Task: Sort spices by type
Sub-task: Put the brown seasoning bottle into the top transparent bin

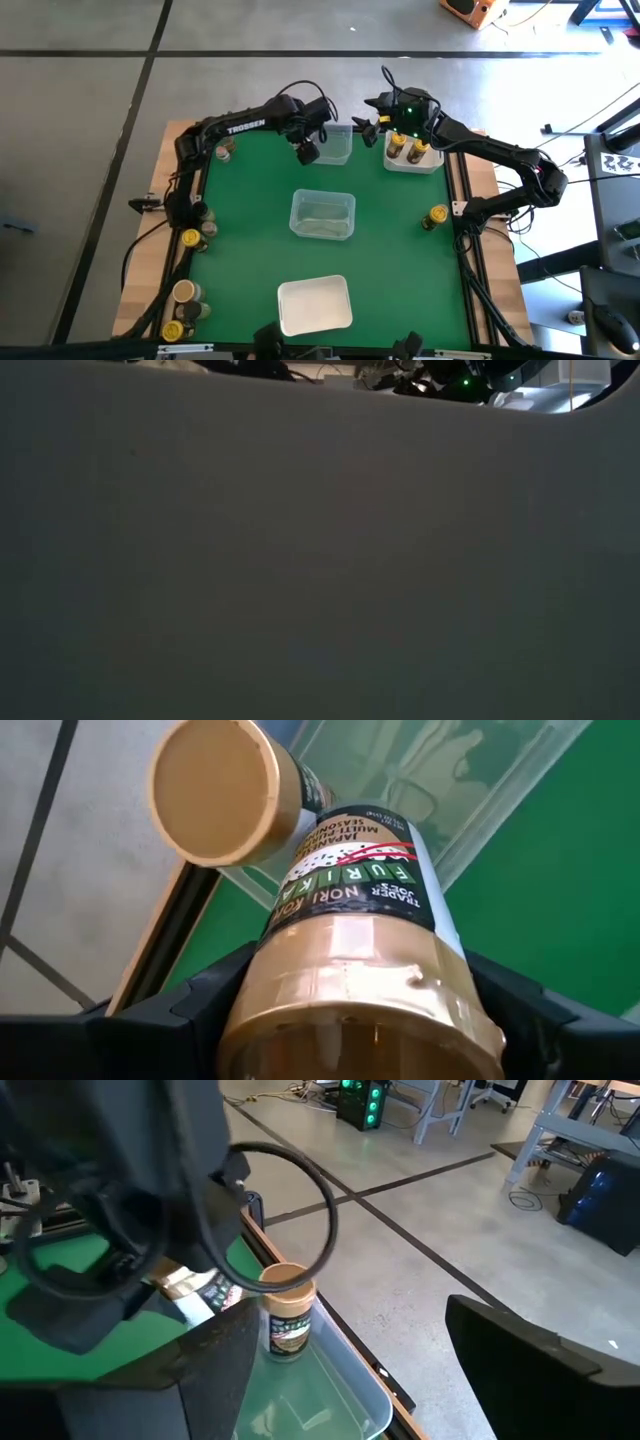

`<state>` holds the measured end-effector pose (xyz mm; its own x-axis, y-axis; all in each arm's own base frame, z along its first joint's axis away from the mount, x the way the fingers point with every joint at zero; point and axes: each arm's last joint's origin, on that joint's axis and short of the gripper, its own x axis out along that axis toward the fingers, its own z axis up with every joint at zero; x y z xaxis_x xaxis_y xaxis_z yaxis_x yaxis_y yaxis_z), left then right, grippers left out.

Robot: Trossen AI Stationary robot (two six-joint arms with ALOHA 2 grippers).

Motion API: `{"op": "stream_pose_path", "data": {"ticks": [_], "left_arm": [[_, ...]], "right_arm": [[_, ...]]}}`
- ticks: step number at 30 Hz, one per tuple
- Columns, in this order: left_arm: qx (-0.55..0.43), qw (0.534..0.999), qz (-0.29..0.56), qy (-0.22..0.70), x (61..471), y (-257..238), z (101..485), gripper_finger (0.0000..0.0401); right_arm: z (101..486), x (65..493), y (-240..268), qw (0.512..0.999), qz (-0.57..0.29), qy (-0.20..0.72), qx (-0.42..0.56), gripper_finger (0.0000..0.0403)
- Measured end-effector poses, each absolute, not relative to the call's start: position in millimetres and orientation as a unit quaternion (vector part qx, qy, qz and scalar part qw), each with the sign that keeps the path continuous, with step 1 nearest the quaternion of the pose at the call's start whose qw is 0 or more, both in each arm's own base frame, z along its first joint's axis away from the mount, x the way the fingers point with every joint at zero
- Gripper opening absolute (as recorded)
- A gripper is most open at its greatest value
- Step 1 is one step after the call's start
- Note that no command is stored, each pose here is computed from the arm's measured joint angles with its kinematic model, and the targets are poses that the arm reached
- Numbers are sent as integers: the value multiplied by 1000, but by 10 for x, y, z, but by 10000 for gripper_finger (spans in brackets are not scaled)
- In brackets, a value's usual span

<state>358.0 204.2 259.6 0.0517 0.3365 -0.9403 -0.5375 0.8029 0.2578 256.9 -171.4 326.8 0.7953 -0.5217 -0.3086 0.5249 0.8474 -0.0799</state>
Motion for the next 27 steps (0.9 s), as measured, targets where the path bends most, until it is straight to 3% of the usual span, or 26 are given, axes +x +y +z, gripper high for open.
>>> {"op": "stream_pose_path", "data": {"ticks": [12,27], "left_arm": [[-81,694,288,654,3690,2110,2226,294],[-97,701,307,637,3722,2121,2215,298]], "right_arm": [[3268,2569,-1714,947,-276,161,5,319],[3268,2569,-1714,947,-276,161,5,319]]}}
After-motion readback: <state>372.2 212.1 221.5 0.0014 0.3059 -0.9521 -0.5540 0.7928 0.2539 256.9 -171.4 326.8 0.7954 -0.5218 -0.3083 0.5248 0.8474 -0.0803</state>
